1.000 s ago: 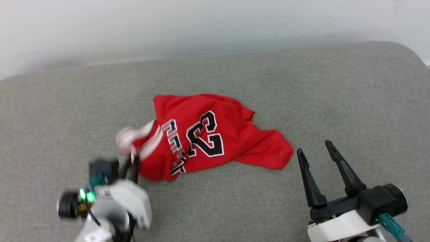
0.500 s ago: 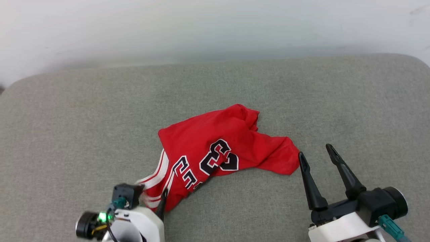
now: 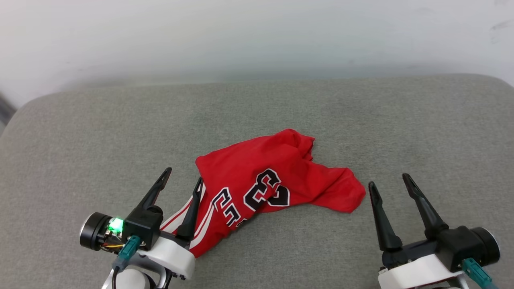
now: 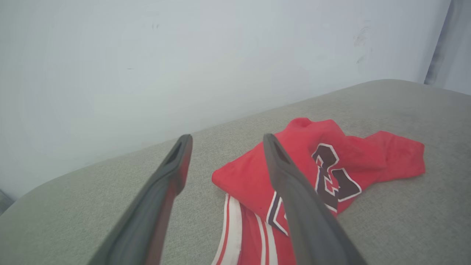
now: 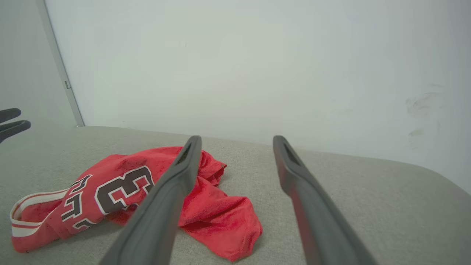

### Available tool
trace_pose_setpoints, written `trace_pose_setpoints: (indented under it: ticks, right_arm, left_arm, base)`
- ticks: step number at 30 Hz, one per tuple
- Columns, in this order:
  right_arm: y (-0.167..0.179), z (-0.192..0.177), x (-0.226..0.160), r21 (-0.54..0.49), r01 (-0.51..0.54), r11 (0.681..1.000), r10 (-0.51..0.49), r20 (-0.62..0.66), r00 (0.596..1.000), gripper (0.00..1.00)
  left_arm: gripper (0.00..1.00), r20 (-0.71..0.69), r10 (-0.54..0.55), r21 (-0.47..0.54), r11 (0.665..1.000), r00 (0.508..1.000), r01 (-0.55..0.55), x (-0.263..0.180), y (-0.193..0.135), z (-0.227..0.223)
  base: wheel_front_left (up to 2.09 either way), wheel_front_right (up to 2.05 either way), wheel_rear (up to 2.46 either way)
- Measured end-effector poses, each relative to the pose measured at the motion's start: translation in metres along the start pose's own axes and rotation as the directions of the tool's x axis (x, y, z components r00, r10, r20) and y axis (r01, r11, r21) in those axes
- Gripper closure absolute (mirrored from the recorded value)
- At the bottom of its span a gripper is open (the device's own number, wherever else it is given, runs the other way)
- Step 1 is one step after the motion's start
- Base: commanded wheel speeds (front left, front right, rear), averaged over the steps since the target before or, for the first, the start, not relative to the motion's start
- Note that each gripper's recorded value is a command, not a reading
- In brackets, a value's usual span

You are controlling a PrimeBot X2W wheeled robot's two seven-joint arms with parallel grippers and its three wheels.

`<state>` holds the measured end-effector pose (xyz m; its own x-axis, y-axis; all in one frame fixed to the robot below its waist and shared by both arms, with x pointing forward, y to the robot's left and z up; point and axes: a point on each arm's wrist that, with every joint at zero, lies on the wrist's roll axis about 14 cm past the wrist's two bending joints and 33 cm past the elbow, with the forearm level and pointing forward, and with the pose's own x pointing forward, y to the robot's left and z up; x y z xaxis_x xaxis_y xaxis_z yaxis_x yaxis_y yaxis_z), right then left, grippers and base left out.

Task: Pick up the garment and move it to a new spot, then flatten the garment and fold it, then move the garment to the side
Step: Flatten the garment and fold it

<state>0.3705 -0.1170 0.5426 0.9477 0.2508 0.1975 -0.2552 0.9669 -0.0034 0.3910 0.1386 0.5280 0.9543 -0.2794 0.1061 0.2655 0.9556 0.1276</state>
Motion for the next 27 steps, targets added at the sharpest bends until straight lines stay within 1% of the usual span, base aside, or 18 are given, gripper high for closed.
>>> trace_pose_setpoints:
  ticks: [3, 4, 8, 10, 11, 12, 13, 14, 15, 16, 18, 19, 20, 22, 23, 24, 25, 27]
  right_arm:
    - [-0.003, -0.017, 0.001, 0.003, 0.007, 1.0, -0.007, -0.052, 0.999, 0.0]
    - [-0.001, -0.026, 0.003, 0.018, 0.0, 1.0, 0.002, -0.088, 0.996, 0.0]
    - [0.004, -0.032, 0.038, -0.016, -0.104, 0.994, 0.099, -0.189, 0.977, 0.0]
    - [0.004, -0.039, 0.056, -0.004, -0.148, 0.989, 0.141, -0.273, 0.952, 0.0]
    - [0.004, -0.051, 0.072, -0.021, -0.209, 0.978, 0.184, -0.395, 0.9, 0.0]
    - [0.004, -0.051, 0.072, -0.021, -0.209, 0.978, 0.184, -0.395, 0.9, 0.0]
    - [0.003, -0.058, 0.078, -0.032, -0.242, 0.97, 0.201, -0.458, 0.866, 0.0]
    - [0.007, -0.07, 0.092, 0.016, -0.279, 0.96, 0.239, -0.562, 0.792, 0.0]
    - [0.01, -0.076, 0.097, 0.028, -0.302, 0.953, 0.255, -0.613, 0.748, 0.0]
    - [0.01, -0.076, 0.097, 0.028, -0.302, 0.953, 0.255, -0.613, 0.748, 0.0]
    - [0.013, -0.087, 0.109, 0.052, -0.335, 0.941, 0.274, -0.696, 0.663, 0.0]
    - [0.018, -0.1, 0.117, 0.086, -0.356, 0.931, 0.291, -0.764, 0.576, 0.0]
    - [0.018, -0.1, 0.117, 0.086, -0.356, 0.931, 0.291, -0.764, 0.576, 0.0]
    - [0.024, -0.112, 0.126, 0.114, -0.367, 0.923, 0.3, -0.81, 0.504, 0.0]
    - [0.027, -0.117, 0.131, 0.124, -0.372, 0.92, 0.303, -0.825, 0.476, 0.0]
    - [0.033, -0.13, 0.14, 0.127, -0.387, 0.913, 0.301, -0.85, 0.432, 0.0]
    - [0.033, -0.13, 0.14, 0.127, -0.387, 0.913, 0.301, -0.85, 0.432, 0.0]
    - [0.036, -0.144, 0.145, 0.106, -0.415, 0.904, 0.282, -0.877, 0.39, 0.0]
  left_arm:
    - [0.0, 0.007, 0.009, -0.008, 1.0, 1.0, -0.009, -0.002, 0.0, 0.001]
    - [0.0, 0.011, 0.007, -0.007, 1.0, 1.0, -0.007, -0.002, -0.001, 0.002]
    - [0.0, 0.012, 0.021, -0.021, 1.0, 1.0, -0.021, -0.001, 0.002, 0.001]
    - [0.0, 0.013, 0.031, -0.031, 0.999, 0.999, -0.031, 0.001, 0.005, 0.0]
    - [0.0, 0.011, 0.043, -0.04, 0.998, 0.999, -0.043, 0.003, 0.008, -0.002]
    - [0.0, 0.011, 0.043, -0.04, 0.998, 0.999, -0.043, 0.003, 0.008, -0.002]
    - [0.0, 0.006, 0.052, -0.042, 0.998, 0.999, -0.051, 0.004, 0.01, -0.004]
    - [0.0, -0.006, 0.066, -0.052, 0.996, 0.998, -0.066, 0.004, 0.013, -0.009]
    - [0.0, -0.012, 0.07, -0.054, 0.996, 0.997, -0.071, 0.005, 0.014, -0.011]
    - [0.0, -0.012, 0.07, -0.054, 0.996, 0.997, -0.071, 0.005, 0.014, -0.011]
    - [0.0, -0.025, 0.085, -0.056, 0.995, 0.996, -0.086, 0.005, 0.019, -0.016]
    - [0.0, -0.04, 0.1, -0.062, 0.993, 0.994, -0.102, 0.005, 0.024, -0.022]
    - [0.0, -0.04, 0.1, -0.062, 0.993, 0.994, -0.102, 0.005, 0.024, -0.022]
    - [0.0, -0.052, 0.109, -0.063, 0.992, 0.993, -0.112, 0.005, 0.027, -0.026]
    - [0.0, -0.057, 0.116, -0.063, 0.991, 0.992, -0.119, 0.006, 0.029, -0.028]
    - [0.0, -0.07, 0.127, -0.058, 0.99, 0.989, -0.132, 0.005, 0.033, -0.032]
    - [0.0, -0.07, 0.127, -0.058, 0.99, 0.989, -0.132, 0.005, 0.033, -0.032]
    - [0.0, -0.087, 0.136, -0.045, 0.989, 0.987, -0.141, 0.003, 0.036, -0.037]
  base:
    - [0.0, 0.0, 0.0]
    - [0.0, 0.0, 0.0]
    - [0.0, 0.0, 0.0]
    - [0.0, 0.0, 0.0]
    - [0.0, 0.0, 0.0]
    - [0.0, 0.0, 0.0]
    - [0.0, 0.0, 0.0]
    - [0.0, 0.0, 0.0]
    - [0.0, 0.0, 0.0]
    - [0.0, 0.0, 0.0]
    - [0.0, 0.0, 0.0]
    - [0.0, 0.0, 0.0]
    - [0.0, 0.0, 0.0]
    - [0.0, 0.0, 0.0]
    - [0.0, 0.0, 0.0]
    - [0.0, 0.0, 0.0]
    - [0.0, 0.0, 0.0]
    - [0.0, 0.0, 0.0]
